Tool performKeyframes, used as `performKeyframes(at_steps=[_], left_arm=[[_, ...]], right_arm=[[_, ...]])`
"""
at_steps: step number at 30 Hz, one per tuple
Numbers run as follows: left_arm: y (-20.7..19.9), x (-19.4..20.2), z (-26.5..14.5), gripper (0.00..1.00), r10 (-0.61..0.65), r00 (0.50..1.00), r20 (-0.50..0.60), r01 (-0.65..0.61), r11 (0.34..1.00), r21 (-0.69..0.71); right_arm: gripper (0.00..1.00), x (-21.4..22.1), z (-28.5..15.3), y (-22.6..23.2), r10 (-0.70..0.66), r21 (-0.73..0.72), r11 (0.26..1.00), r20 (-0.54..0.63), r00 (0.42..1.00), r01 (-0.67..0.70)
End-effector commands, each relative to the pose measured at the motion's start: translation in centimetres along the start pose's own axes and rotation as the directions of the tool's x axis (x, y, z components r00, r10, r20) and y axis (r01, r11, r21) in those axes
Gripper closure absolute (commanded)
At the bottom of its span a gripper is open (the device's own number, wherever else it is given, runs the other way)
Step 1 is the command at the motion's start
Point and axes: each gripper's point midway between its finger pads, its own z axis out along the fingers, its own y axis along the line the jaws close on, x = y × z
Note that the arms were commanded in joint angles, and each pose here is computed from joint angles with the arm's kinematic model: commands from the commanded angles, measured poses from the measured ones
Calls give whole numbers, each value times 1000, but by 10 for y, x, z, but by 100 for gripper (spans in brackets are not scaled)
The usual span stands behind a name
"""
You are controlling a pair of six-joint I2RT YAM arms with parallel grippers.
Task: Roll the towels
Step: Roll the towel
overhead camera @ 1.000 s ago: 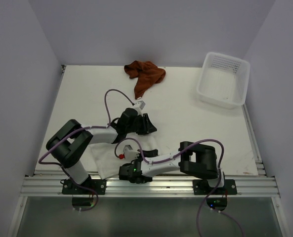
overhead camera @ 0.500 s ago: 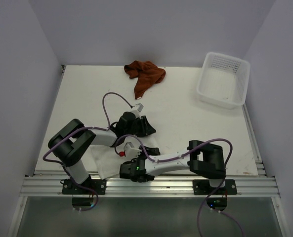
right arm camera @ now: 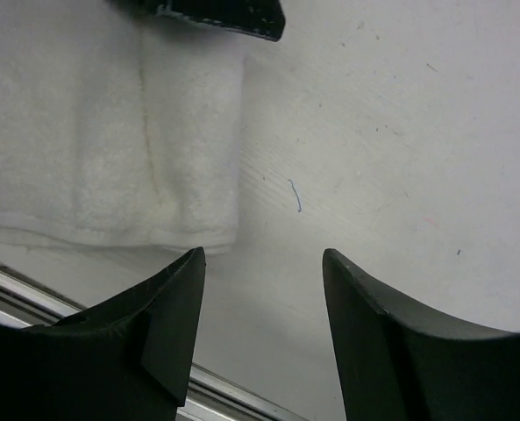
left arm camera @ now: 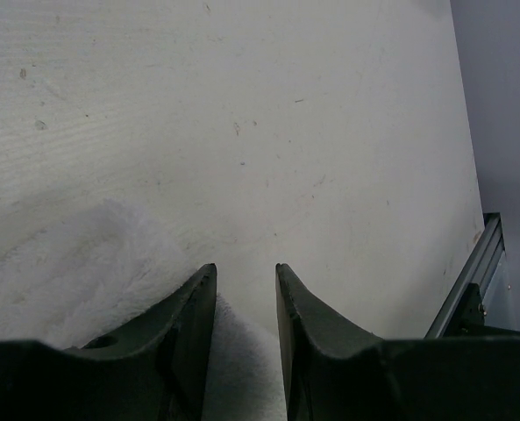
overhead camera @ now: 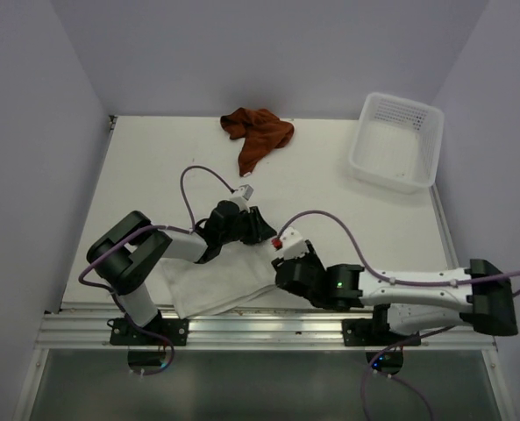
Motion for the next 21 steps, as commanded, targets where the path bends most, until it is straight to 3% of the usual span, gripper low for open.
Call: performKeyframes(at_steps=[1,5,11,21], left_arm=[[33,26,-7,62,-15,998,-66,6,993,-122],[31,23,-8,62,-8,998,-60,1,993,-121],[30,20,-9,62,0,998,-56,-7,992,-129],[29,18,-9,62,6,998,-62,-14,991,-132]], right_arm=[[40,-31,-5,21,330,-276,913,65,942,-301],[39,-28,7,5,526,-351,798,11,850,-490],[39,-23,23,26,657,-456,629,-121,744,-630],[39,14,53,33,657,-414,614,-205,726,-672]])
